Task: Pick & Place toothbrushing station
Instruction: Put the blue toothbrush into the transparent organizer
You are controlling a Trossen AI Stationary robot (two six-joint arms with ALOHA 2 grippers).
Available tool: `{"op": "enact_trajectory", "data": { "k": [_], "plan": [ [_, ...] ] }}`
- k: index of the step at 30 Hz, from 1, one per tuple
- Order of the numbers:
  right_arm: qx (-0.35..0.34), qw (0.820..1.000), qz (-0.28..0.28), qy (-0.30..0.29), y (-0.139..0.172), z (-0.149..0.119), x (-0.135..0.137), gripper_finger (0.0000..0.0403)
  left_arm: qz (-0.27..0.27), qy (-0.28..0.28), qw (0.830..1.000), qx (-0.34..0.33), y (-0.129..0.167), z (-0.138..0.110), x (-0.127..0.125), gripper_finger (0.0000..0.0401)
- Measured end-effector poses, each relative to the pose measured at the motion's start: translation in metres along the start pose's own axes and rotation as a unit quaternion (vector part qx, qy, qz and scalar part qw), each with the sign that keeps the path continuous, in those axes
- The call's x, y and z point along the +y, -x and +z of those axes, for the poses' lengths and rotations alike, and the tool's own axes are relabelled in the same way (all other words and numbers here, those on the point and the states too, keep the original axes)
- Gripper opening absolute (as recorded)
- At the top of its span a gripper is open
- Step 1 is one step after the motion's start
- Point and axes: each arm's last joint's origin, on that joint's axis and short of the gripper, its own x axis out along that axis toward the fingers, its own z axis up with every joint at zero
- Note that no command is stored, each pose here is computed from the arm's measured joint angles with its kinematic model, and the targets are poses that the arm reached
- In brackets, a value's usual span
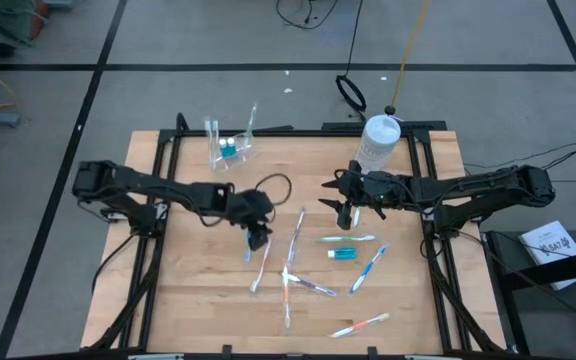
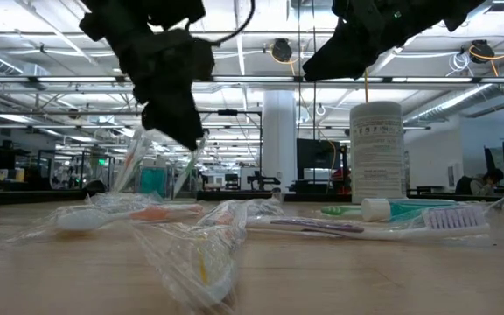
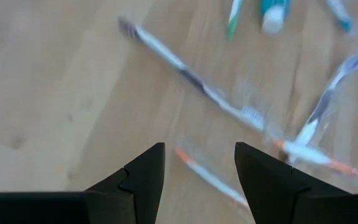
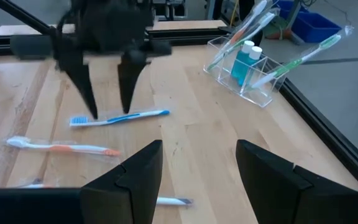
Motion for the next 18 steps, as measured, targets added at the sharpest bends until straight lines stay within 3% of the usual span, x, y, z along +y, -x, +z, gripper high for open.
{"op": "enact_trajectory", "data": {
  "k": [2, 7, 9, 13, 15, 18],
  "plan": [
    [0.001, 1.000, 0.000, 0.000, 0.000, 0.000, 0.000, 0.0196, 0.002, -0.034, 0.999, 0.040, -0.005, -0.009, -0.003, 0.0198],
    [0.002, 1.000, 0.000, 0.001, 0.000, 0.000, 0.000, 0.0196, 0.025, -0.227, 0.972, 0.063, -0.007, -0.021, -0.013, 0.0198],
    [0.003, 1.000, 0.000, 0.001, 0.000, -0.001, 0.000, 0.0196, 0.036, -0.316, 0.945, 0.071, -0.006, -0.024, -0.015, 0.0198],
    [0.002, 1.000, 0.000, 0.001, 0.000, 0.000, 0.000, 0.0196, 0.051, -0.475, 0.869, 0.129, -0.002, -0.035, -0.014, 0.0198],
    [0.002, 1.000, 0.000, 0.000, 0.000, 0.000, 0.000, 0.0196, 0.041, -0.512, 0.841, 0.171, -0.005, -0.041, -0.011, 0.0198],
    [0.002, 1.000, 0.000, 0.000, 0.000, 0.000, 0.000, 0.0196, 0.033, -0.536, 0.813, 0.224, -0.011, -0.050, -0.005, 0.0198]
  ]
}}
